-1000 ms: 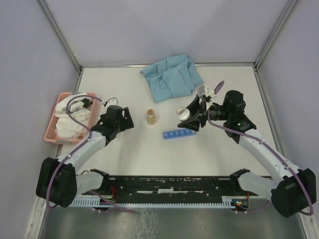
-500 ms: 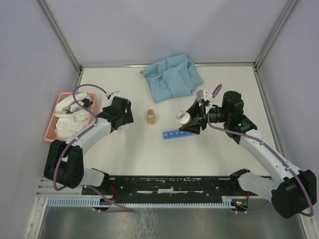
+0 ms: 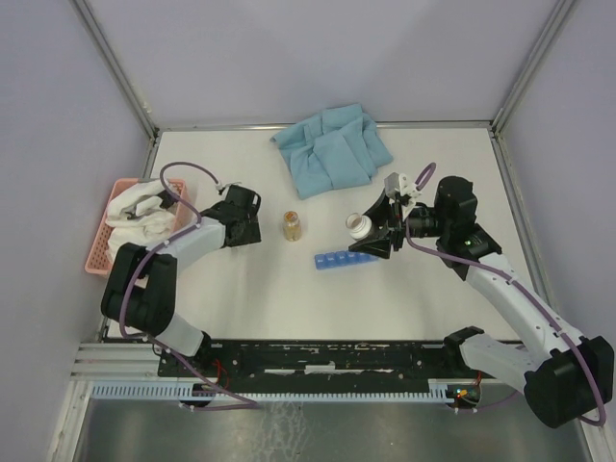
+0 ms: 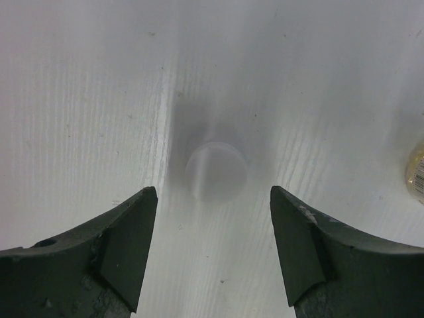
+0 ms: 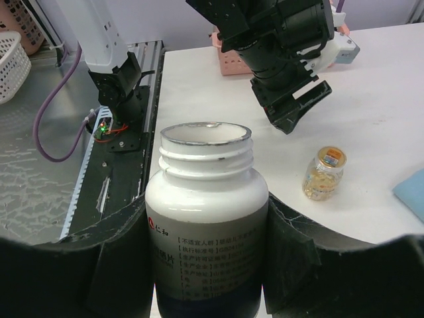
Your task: Sort the pills into containers
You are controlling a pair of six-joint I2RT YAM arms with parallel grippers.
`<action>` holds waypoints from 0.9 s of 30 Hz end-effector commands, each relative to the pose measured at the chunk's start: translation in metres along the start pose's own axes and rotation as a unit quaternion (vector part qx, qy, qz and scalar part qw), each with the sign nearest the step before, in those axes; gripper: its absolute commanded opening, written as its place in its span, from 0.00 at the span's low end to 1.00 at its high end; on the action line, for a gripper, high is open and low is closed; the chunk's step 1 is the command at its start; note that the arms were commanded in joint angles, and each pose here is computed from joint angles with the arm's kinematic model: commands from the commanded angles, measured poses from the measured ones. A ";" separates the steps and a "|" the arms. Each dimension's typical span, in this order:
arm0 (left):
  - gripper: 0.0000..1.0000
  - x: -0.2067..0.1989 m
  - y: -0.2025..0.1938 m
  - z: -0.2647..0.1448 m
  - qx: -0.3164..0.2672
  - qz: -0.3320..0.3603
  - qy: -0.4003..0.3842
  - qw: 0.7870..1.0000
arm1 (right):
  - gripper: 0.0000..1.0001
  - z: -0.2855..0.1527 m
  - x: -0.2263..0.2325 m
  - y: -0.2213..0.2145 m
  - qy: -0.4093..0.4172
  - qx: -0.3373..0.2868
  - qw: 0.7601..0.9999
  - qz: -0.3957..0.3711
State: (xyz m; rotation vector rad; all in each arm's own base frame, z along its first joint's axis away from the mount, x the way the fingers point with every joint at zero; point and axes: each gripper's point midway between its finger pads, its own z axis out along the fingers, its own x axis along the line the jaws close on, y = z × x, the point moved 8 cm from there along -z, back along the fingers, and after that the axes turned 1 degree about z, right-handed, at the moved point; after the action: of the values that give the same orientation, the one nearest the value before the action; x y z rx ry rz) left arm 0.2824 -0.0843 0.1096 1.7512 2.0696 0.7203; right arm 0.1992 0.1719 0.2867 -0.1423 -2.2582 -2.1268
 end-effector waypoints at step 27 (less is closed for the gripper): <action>0.59 -0.006 0.010 0.022 0.010 0.018 -0.019 1.000 | 0.01 -0.004 0.004 0.008 0.011 -0.008 1.000 -0.028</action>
State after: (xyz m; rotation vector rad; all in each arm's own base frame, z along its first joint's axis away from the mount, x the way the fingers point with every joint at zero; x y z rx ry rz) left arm 0.2866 -0.0816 0.0875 1.8190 2.1019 0.6551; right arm 0.1999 0.1701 0.2846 -0.1518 -2.2670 -2.1189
